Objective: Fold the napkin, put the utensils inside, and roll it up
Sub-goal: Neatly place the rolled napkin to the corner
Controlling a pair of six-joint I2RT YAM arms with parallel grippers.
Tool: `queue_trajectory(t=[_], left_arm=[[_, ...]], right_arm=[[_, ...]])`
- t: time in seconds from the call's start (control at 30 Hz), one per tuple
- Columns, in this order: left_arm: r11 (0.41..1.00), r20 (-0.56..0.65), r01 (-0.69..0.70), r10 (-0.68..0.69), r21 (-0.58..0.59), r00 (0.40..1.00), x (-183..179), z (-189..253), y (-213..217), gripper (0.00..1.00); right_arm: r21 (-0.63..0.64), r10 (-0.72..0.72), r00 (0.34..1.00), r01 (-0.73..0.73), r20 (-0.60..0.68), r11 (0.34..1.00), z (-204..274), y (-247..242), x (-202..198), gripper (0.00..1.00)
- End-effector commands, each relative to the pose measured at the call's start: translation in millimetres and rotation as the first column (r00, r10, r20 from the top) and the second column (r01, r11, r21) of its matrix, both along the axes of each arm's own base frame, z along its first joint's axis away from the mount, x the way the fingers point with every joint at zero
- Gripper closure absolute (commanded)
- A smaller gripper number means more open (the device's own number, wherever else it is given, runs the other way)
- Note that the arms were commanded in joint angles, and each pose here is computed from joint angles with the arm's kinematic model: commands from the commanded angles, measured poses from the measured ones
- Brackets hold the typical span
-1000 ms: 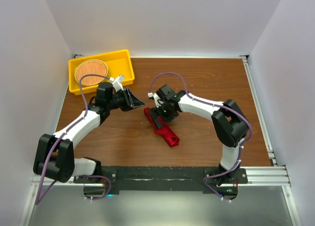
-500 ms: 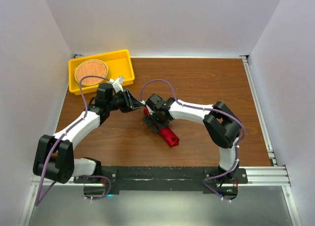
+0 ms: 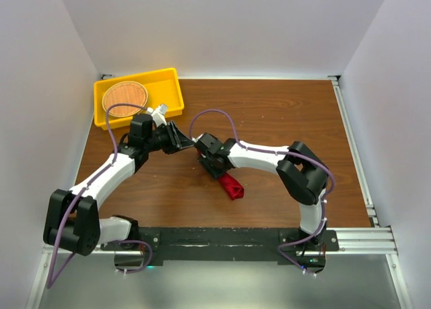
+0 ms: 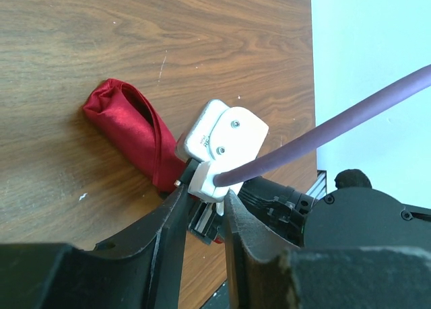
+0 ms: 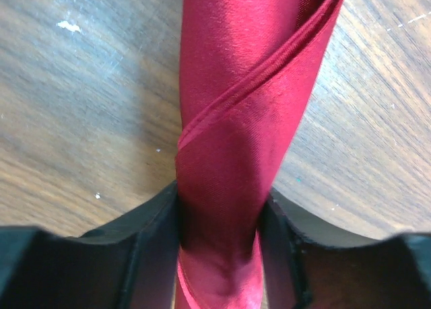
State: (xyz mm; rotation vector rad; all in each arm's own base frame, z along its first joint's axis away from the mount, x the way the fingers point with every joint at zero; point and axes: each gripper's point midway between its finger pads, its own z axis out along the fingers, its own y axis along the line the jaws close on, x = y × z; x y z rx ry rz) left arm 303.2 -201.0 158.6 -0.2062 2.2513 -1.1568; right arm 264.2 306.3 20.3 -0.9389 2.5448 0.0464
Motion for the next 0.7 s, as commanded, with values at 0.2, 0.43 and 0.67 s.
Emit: queue_trajectory(t=[0.2,0.43,0.67], left_arm=[[1.0,0.023,-0.008,0.008,-0.027,1.0,0.3,3.8,1.8,0.69],[0.999,0.021,0.021,-0.02,-0.041,1.0,4.1,-1.8,-3.5,0.69],[0.996,0.011,0.051,-0.05,-0.067,0.999,6.8,-13.1,-9.7,0.69]], right_arm=[[-0.041,-0.193,0.981,0.193,-0.001,0.98,-25.3,-48.7,20.6,0.6],[-0.007,-0.419,0.908,0.419,-0.022,0.908,-27.9,-121.3,71.3,0.6],[-0.031,-0.652,0.758,0.652,-0.006,0.758,-34.7,-241.0,121.2,0.6]])
